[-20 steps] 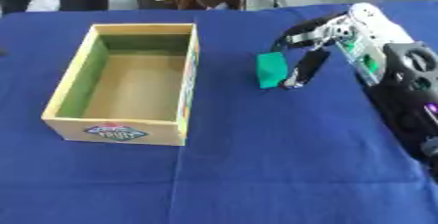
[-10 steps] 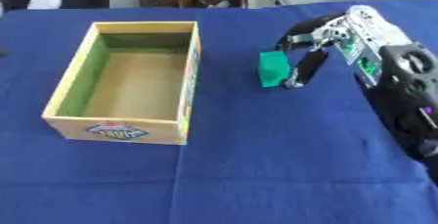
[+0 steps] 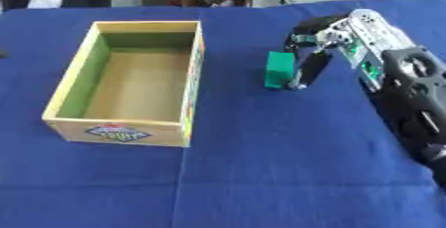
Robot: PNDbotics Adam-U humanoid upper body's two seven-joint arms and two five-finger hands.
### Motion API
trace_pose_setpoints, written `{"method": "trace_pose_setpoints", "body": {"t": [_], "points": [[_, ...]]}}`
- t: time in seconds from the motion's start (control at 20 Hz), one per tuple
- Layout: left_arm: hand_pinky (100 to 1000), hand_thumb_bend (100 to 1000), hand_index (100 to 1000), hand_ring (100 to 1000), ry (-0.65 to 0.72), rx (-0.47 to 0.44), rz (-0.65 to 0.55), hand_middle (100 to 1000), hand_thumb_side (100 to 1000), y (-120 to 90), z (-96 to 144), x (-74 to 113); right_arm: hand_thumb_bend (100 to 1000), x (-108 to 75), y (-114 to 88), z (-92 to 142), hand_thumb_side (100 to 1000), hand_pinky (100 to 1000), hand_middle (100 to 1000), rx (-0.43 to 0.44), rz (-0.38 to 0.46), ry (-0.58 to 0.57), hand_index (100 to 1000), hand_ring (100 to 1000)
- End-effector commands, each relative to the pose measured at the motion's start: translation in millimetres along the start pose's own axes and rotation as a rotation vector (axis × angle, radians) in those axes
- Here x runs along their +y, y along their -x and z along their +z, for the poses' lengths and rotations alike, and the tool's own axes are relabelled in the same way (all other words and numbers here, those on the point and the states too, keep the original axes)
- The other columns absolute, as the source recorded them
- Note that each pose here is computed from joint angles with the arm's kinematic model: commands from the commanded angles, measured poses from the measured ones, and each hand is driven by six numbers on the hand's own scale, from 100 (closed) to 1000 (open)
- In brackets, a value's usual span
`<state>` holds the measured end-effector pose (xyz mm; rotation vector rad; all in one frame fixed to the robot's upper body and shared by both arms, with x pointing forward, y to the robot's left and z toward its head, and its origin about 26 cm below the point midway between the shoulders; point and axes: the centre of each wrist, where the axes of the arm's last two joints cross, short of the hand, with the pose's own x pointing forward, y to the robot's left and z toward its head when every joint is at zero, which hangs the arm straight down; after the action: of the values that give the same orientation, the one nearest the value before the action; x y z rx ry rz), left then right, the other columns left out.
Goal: Pick up objects on the table and place them in the box.
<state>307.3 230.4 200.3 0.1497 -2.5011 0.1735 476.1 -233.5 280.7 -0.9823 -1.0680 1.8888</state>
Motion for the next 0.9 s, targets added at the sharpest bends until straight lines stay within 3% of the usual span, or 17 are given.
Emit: {"method": "trace_pose_setpoints", "body": {"t": [0.05,0.1,0.3,0.45,0.5,0.65,0.9], "points": [[506,100,748,723,0.015,-0.028,0.006,878,975,-6.1,-4.2,-1.4,382,-9.5,2.9,5.4,449,799,576,0.007,0.008,0.036,712,821],[506,100,748,723,0.016,-0.027,0.006,878,975,-6.1,-4.1,-1.5,413,-9.8,2.4,5.4,456,805,602,0.003,0.008,0.033,841,831],[506,100,748,723,0.019,-0.028,0.008,878,974,-6.2,-4.2,-1.8,407,-11.4,2.0,5.7,488,812,620,-0.002,0.007,0.019,885,847],[506,100,748,724,0.018,-0.026,0.007,879,974,-6.0,-4.0,-1.5,345,-12.8,2.4,6.4,491,804,590,0.005,-0.002,0.028,813,837],[506,100,749,724,0.019,-0.026,0.007,880,975,-6.0,-4.0,-1.6,298,-12.8,2.3,6.4,482,799,560,0.006,-0.007,0.035,741,829],[506,100,749,725,0.019,-0.025,0.006,880,976,-6.1,-4.0,-1.7,197,-12.7,2.0,6.6,484,791,504,0.004,-0.025,0.069,636,812],[507,100,749,726,0.020,-0.024,0.006,881,974,-6.1,-4.0,-1.9,100,-12.3,1.6,5.8,513,780,469,0.009,-0.050,0.107,588,795]]}}
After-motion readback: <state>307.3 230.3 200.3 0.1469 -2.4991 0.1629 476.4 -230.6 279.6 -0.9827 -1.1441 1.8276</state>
